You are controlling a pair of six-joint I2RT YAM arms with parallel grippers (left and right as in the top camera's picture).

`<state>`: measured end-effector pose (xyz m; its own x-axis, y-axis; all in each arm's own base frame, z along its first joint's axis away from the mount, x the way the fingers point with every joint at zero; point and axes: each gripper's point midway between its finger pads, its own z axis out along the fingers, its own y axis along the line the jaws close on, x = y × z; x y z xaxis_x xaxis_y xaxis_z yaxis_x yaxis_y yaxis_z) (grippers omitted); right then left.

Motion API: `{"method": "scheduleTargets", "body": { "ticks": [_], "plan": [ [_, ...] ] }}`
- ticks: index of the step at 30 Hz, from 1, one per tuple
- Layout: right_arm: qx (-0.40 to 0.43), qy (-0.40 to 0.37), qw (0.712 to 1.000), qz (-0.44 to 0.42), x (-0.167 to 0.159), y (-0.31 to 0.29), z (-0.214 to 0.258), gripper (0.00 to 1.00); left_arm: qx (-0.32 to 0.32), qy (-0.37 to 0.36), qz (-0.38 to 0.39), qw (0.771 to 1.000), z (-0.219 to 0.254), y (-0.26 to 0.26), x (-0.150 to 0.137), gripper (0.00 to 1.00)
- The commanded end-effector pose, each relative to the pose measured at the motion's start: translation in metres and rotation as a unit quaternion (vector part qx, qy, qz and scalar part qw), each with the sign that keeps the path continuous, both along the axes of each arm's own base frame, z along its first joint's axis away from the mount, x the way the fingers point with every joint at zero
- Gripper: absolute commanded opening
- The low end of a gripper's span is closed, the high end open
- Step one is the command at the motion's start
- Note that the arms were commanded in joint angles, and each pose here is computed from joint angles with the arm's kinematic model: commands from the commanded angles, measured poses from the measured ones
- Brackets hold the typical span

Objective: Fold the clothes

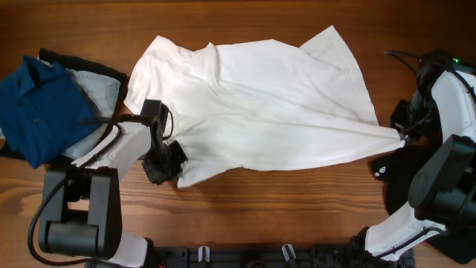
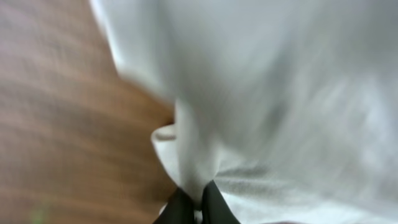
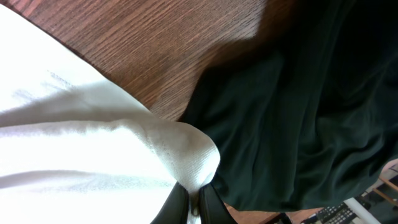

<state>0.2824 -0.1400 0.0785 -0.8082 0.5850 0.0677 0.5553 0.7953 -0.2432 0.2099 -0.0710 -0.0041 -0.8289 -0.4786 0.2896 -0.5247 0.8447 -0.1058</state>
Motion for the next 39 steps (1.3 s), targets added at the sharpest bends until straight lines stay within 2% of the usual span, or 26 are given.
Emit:
{"method": "scheduleTargets", "body": {
  "ticks": [1, 2, 4, 5, 6, 8, 9, 12, 14, 16, 21, 25, 27, 29, 31, 36, 39],
  "plan": [
    [0.002, 0.003, 1.0, -0.001, -0.001, -0.001, -0.002, 0.04, -0.136, 0.088, 0.019, 0.987, 0.023, -0.043, -0.038, 0.04],
    [0.002, 0.003, 1.0, -0.001, -0.001, -0.001, -0.002, 0.04, -0.19, 0.108, 0.008, 0.976, 0.037, -0.058, -0.049, 0.04],
    [0.002, 0.003, 1.0, -0.001, -0.001, -0.001, -0.002, 0.04, -0.225, 0.123, -0.005, 0.967, 0.049, -0.066, -0.058, 0.04],
    [0.002, 0.003, 1.0, -0.001, -0.001, -0.001, -0.002, 0.04, -0.22, 0.129, -0.005, 0.967, 0.049, -0.065, -0.061, 0.04],
    [0.002, 0.003, 1.0, -0.001, -0.001, -0.001, -0.002, 0.04, -0.211, 0.129, -0.008, 0.969, 0.047, -0.062, -0.061, 0.09],
    [0.002, 0.003, 1.0, -0.001, -0.001, -0.001, -0.002, 0.04, -0.176, 0.122, -0.018, 0.977, 0.038, -0.052, -0.06, 0.35],
    [0.002, 0.003, 1.0, -0.001, -0.001, -0.001, -0.002, 0.04, -0.152, 0.121, -0.019, 0.981, 0.033, -0.045, -0.06, 0.4],
    [0.003, 0.003, 1.0, -0.001, -0.001, -0.001, -0.002, 0.04, -0.099, 0.112, -0.017, 0.989, 0.023, -0.031, -0.056, 0.41],
    [0.002, 0.003, 1.0, -0.001, -0.001, -0.001, -0.002, 0.04, -0.058, 0.101, -0.009, 0.993, 0.015, -0.02, -0.05, 0.41],
    [0.003, 0.003, 1.0, -0.001, -0.001, 0.0, -0.002, 0.04, 0.018, 0.078, -0.003, 0.997, 0.004, 0.003, -0.04, 0.41],
    [0.002, 0.003, 1.0, -0.001, -0.001, -0.001, -0.002, 0.04, 0.087, 0.039, 0.006, 0.995, -0.005, 0.025, -0.022, 0.4],
    [0.002, 0.003, 1.0, -0.001, -0.001, -0.001, -0.002, 0.04, 0.083, 0.006, 0.008, 0.996, -0.013, 0.023, -0.01, 0.39],
    [0.003, 0.003, 1.0, -0.001, -0.001, -0.001, -0.002, 0.04, 0.08, 0.005, 0.008, 0.997, -0.02, 0.023, -0.015, 0.4],
    [0.002, 0.003, 1.0, -0.001, -0.001, -0.001, -0.002, 0.04, 0.077, 0.006, 0.009, 0.997, -0.026, 0.023, -0.02, 0.25],
    [0.002, 0.003, 1.0, -0.001, -0.001, -0.001, -0.002, 0.04, 0.075, -0.006, 0.01, 0.997, -0.027, 0.021, -0.014, 0.05],
    [0.016, 0.002, 1.0, -0.002, -0.001, 0.004, -0.002, 0.04, 0.056, -0.019, -0.014, 0.998, -0.012, 0.017, -0.007, 0.04],
    [0.099, -0.035, 0.994, 0.04, 0.013, 0.03, -0.003, 0.04, 0.046, -0.055, -0.033, 0.997, 0.029, 0.027, 0.007, 0.04]
  ]
}}
